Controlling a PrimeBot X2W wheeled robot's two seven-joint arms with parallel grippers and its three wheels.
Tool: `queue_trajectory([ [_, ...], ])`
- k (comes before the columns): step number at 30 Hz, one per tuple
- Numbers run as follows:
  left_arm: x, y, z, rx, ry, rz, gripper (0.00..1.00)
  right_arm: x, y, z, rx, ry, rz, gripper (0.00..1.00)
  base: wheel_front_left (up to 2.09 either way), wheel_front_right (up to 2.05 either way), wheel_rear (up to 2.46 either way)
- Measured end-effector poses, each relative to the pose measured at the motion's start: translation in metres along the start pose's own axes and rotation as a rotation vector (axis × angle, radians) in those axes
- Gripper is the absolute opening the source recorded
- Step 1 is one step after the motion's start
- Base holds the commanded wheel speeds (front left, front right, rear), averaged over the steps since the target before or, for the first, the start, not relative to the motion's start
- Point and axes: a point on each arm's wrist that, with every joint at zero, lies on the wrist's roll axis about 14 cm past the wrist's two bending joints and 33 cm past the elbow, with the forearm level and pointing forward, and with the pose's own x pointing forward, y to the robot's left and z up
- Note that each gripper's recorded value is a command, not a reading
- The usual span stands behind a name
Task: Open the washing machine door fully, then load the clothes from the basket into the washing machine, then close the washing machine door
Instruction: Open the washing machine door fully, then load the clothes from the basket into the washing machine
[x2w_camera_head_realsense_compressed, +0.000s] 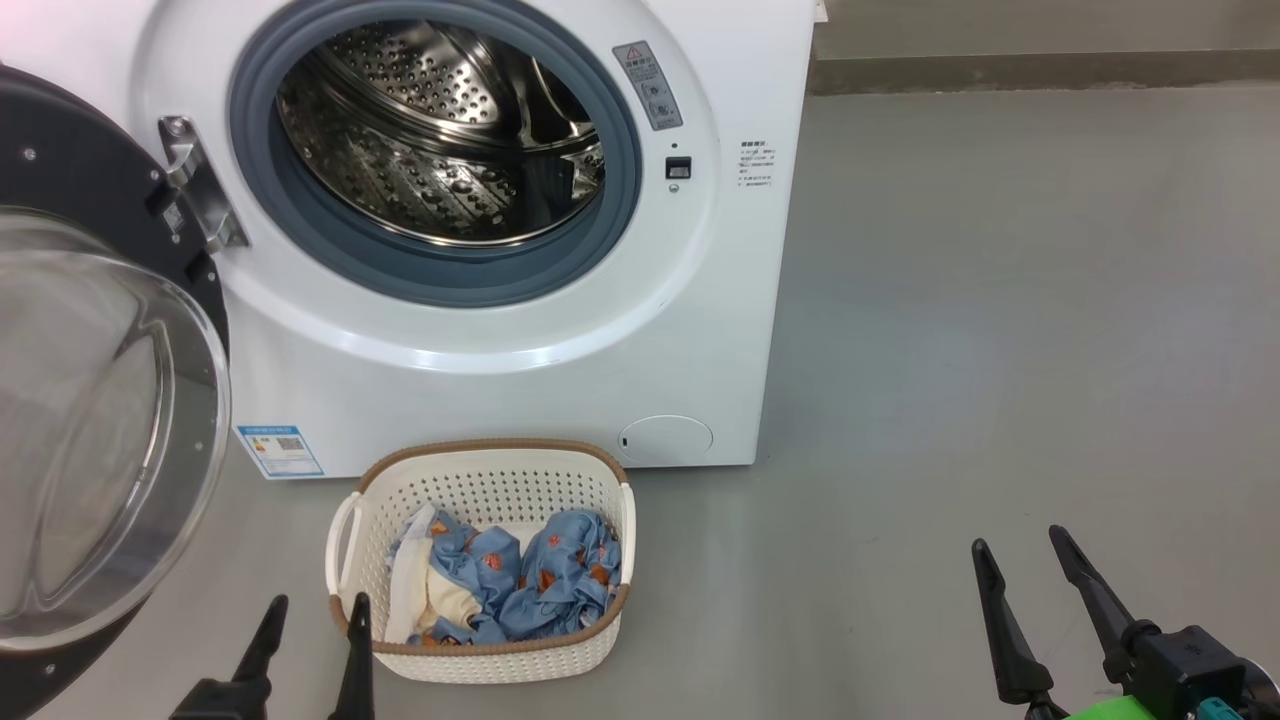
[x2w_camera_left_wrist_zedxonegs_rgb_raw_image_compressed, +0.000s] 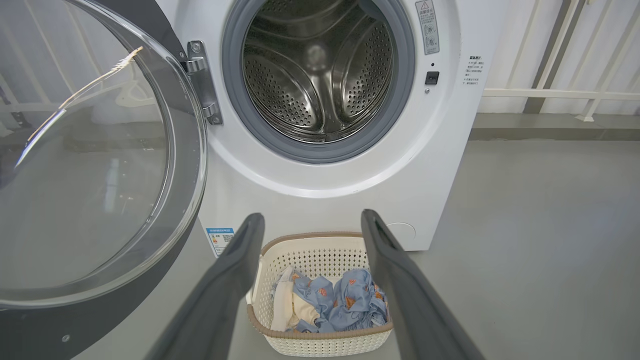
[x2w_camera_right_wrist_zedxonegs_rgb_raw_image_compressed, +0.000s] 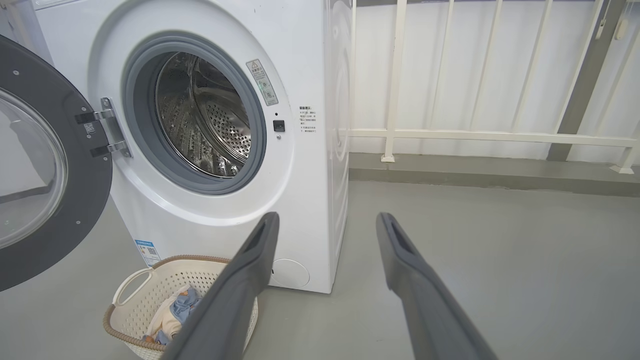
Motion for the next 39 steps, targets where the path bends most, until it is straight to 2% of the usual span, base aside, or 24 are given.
queue_trajectory([
  [25,-0.0006,-0.0013,-0.004,0.004,0.012,0.002,1.0,0.0005,-0.0029,0.0015,0.008,-0.006,-0.01,1.0,0.04,-0.04,0.0],
  [39,-0.0001,0.0033,-0.0056,0.015,0.017,0.034,1.0,0.0022,-0.0031,-0.0018,0.009,0.003,-0.01,1.0,1.42,-1.42,0.0],
])
